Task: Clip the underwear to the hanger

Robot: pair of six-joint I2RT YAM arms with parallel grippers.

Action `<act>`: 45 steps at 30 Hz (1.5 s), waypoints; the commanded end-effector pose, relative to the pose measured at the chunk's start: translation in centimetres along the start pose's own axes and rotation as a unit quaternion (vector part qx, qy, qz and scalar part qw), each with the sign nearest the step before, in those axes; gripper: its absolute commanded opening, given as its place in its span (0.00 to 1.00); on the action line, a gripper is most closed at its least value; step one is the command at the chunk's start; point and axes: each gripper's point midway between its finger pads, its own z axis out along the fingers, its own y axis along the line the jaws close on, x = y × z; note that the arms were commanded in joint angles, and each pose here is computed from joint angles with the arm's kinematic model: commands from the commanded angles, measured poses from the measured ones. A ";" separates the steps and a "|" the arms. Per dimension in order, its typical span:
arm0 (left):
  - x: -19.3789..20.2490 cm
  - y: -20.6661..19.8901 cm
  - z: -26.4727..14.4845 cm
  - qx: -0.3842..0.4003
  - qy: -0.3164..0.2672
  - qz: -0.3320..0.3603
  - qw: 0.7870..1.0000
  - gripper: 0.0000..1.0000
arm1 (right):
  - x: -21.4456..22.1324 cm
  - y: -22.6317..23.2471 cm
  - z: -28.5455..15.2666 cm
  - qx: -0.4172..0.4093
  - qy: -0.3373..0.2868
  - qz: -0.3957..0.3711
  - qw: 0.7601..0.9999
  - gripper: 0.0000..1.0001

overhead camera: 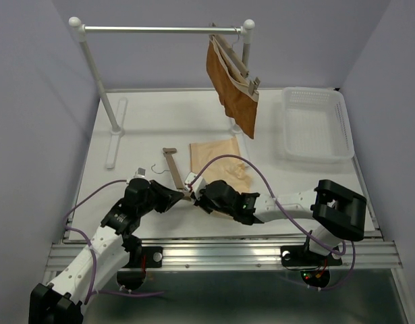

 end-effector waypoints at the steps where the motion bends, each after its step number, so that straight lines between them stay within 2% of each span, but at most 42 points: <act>1: 0.0 0.0 0.1 -0.001 0.000 -0.018 1.000 0.00 | -3.5 0.7 0.0 -0.023 -0.069 -0.014 0.997 0.01; 9: -0.1 0.7 0.0 -0.020 -0.005 -0.041 0.999 0.00 | -3.1 2.0 0.0 -0.044 -0.067 -0.036 0.996 0.01; 19: 0.0 1.0 -0.2 -0.031 -0.005 -0.052 0.998 0.00 | -3.3 0.8 0.3 -0.012 -0.073 -0.043 0.996 0.01; 34: 1.2 0.0 -0.3 -0.014 0.035 -0.042 0.998 0.01 | -3.7 0.9 0.6 -0.015 -0.081 -0.060 0.995 0.01; 37: 1.1 -0.2 -0.4 -0.013 0.033 -0.038 0.999 0.17 | -3.8 1.1 0.5 -0.021 -0.083 -0.059 0.995 0.01; 38: 1.0 -0.4 -0.5 -0.012 0.031 -0.038 0.999 0.30 | -3.8 1.1 0.5 -0.021 -0.083 -0.059 0.995 0.01; 39: 1.0 -0.4 -0.6 -0.011 0.030 -0.037 0.999 0.36 | -3.8 1.1 0.4 -0.022 -0.083 -0.059 0.995 0.01; 40: 0.9 -0.5 -0.7 -0.010 0.028 -0.035 0.999 0.47 | -3.9 1.1 0.3 -0.022 -0.086 -0.059 0.994 0.01; 44: 0.7 -1.0 -0.9 -0.004 0.023 -0.032 0.999 0.64 | -4.2 1.2 0.0 -0.025 -0.090 -0.057 0.994 0.01; 45: 0.7 -1.1 -0.9 -0.003 0.022 -0.031 0.999 0.65 | -4.2 1.3 -0.1 -0.027 -0.091 -0.056 0.994 0.01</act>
